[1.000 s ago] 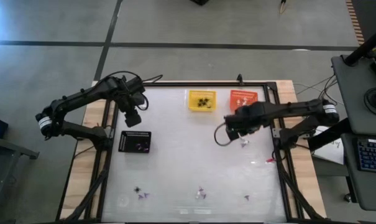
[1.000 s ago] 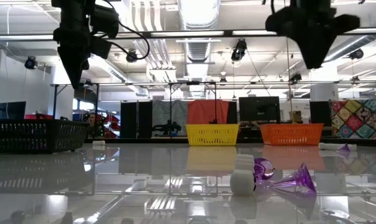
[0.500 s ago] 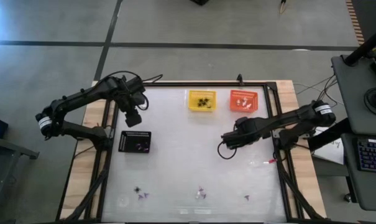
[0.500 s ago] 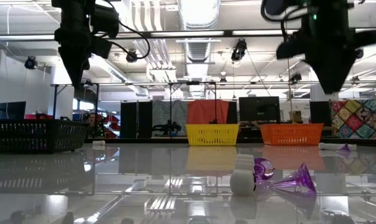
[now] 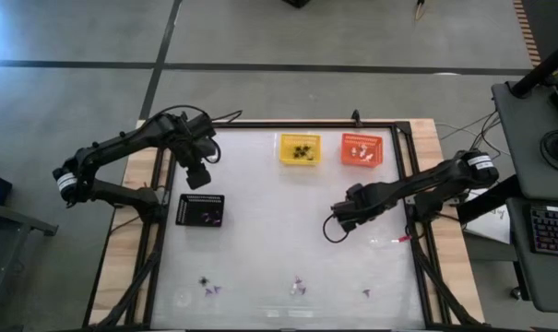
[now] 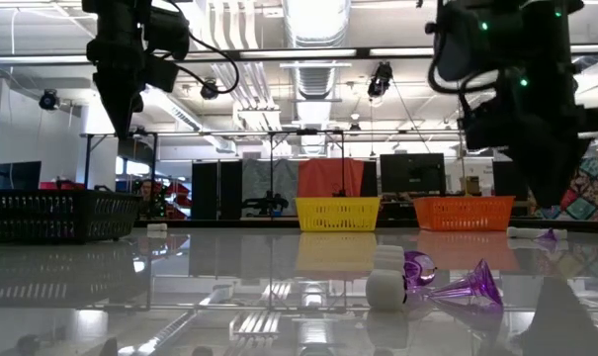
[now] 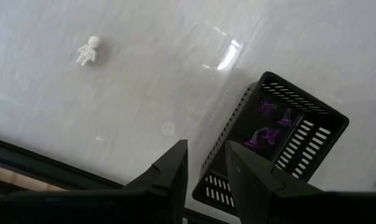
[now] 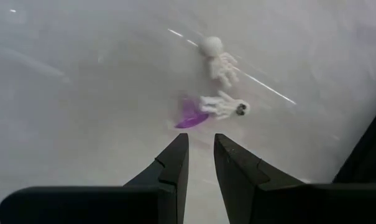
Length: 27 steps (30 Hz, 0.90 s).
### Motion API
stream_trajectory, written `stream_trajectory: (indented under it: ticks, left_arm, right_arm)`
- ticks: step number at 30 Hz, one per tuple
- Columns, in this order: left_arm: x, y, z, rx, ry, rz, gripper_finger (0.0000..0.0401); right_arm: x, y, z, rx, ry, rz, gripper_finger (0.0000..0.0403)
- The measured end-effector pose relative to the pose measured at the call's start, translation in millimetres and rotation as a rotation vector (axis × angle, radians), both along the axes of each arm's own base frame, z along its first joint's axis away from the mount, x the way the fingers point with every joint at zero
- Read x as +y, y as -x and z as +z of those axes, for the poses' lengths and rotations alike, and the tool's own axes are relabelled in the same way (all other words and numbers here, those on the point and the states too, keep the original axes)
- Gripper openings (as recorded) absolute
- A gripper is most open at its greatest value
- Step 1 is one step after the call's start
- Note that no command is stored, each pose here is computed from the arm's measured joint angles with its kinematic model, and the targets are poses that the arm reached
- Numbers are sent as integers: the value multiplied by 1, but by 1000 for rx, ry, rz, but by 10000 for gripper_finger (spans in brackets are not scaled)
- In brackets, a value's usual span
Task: Sort Halloween decoration
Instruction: Put the purple witch hat toy into the black bin
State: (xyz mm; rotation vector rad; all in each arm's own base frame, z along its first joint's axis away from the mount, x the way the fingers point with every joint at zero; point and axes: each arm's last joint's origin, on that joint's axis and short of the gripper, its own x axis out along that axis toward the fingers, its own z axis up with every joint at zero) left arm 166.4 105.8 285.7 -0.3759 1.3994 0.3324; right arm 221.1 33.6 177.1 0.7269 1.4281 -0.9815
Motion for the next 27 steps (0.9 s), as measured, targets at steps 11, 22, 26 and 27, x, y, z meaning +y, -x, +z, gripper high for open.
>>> stream_trajectory:
  ticks: [11,22,26,27]
  left_arm:
    - [0,-1,0,-8,-3,10,91]
    - [1,-1,0,-10,-3,15,91]
    - [1,-1,0,-10,-3,15,91]
    - [1,-1,0,-10,-3,15,91]
  right_arm:
    - [-3,3,-21,-55,-13,6,71]
    - [-23,4,-25,-44,-40,-89,73]
    - [-23,4,-25,-48,-77,-178,70]
    - [-22,4,-25,-50,-76,-198,70]
